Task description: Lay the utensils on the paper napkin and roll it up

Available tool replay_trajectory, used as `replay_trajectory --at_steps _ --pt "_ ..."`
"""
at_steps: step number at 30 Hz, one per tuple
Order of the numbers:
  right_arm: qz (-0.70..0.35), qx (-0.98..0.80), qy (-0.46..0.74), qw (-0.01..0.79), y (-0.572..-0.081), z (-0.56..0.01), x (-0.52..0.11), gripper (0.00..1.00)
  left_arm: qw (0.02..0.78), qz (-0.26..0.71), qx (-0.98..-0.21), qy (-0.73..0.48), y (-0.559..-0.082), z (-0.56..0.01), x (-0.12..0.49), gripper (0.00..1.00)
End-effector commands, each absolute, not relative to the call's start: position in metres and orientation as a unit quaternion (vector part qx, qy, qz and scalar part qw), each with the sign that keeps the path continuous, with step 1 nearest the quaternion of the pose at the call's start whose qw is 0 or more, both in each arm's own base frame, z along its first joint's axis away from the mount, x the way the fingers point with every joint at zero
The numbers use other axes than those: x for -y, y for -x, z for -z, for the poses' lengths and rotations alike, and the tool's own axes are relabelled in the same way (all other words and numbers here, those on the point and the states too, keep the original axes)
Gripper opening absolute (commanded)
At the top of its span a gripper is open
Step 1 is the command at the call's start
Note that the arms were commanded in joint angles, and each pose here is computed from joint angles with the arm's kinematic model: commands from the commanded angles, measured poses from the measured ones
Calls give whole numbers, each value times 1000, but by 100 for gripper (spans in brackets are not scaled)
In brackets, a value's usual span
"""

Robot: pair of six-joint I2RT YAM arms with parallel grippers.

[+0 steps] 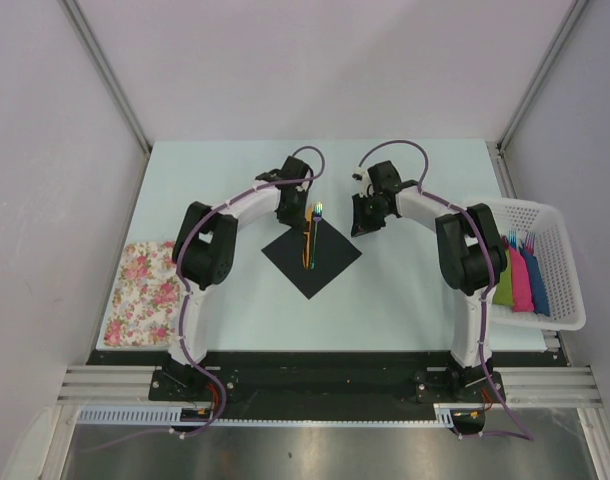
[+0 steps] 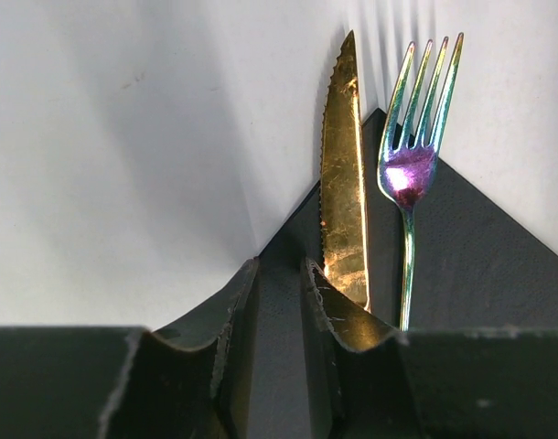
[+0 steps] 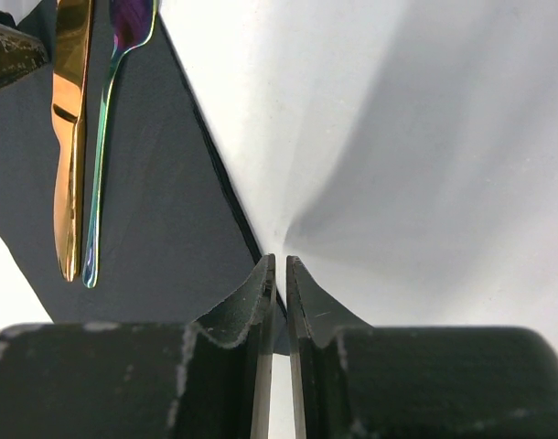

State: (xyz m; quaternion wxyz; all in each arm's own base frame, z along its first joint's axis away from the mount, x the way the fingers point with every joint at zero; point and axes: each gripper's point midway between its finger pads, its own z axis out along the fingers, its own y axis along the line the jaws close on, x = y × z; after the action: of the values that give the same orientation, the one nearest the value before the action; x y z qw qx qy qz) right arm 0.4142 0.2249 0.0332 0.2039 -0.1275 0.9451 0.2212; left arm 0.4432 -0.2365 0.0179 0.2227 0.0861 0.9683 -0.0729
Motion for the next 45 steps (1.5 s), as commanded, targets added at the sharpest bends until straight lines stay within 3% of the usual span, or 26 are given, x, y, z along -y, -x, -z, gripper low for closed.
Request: replay_trajectory --at_steps 1,30,39,45 --pt "-224 -944 125 209 -421 -39 -223 14 174 30 -981 -78 -422 23 229 30" --pt "-223 -944 120 212 -424 -40 -220 14 164 36 -984 -63 -414 26 237 40" --pt "-237 -935 137 225 -423 -58 -227 13 297 132 -944 -58 -450 -79 256 47" --pt "-252 -925 149 243 -421 -82 -228 14 336 172 -916 -140 -427 -128 257 51"
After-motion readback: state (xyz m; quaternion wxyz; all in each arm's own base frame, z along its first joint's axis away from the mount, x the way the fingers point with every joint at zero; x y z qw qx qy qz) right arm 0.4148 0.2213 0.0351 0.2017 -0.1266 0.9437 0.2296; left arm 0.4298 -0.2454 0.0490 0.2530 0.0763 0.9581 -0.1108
